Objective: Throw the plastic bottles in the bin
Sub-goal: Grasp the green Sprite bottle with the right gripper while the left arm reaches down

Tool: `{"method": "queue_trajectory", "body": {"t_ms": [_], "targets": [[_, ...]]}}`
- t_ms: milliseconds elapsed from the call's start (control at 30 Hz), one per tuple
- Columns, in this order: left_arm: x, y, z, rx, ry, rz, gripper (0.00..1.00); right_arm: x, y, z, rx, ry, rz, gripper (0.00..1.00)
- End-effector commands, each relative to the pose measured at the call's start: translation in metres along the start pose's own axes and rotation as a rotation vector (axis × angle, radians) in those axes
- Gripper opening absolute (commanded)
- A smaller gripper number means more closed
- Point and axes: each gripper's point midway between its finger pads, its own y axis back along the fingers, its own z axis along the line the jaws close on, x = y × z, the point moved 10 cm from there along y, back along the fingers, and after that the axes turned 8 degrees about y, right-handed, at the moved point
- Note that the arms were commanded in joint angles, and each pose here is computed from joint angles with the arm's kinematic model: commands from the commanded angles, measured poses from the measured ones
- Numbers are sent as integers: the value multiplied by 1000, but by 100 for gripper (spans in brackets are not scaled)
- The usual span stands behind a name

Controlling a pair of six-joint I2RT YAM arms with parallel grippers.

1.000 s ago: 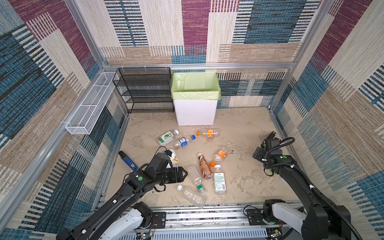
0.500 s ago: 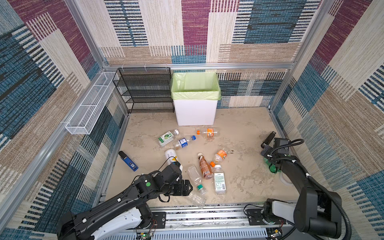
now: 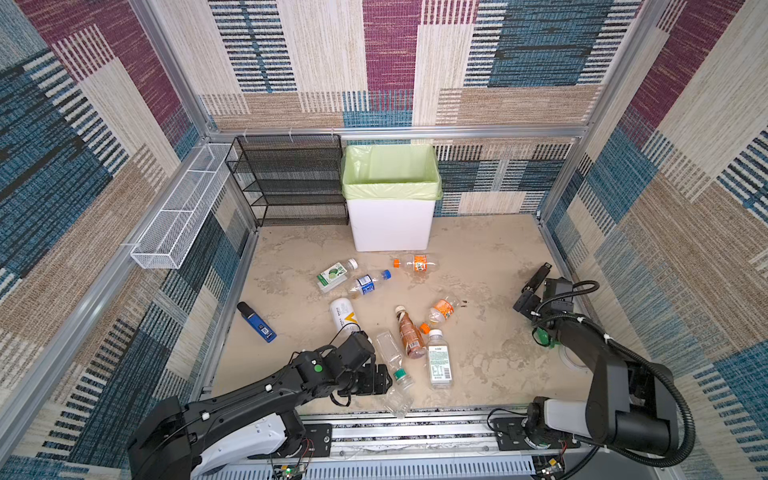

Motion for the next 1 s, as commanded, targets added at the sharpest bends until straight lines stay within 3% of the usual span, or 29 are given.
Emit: {"method": "queue_trajectory", "body": {"t_ms": [0, 400, 667, 967], "targets": [[-5, -5, -5, 21, -26, -21, 90, 14, -2, 4, -87, -11, 99, 87], [-29, -11, 1, 36, 13, -81, 89, 14, 26, 24, -288, 13, 162, 81], [-47, -10, 1, 57, 11, -118, 89, -2, 61, 17, -156, 27, 66, 88], [-56, -7, -1, 84, -18, -119, 88, 14, 37, 3, -22, -69, 59, 93]]}}
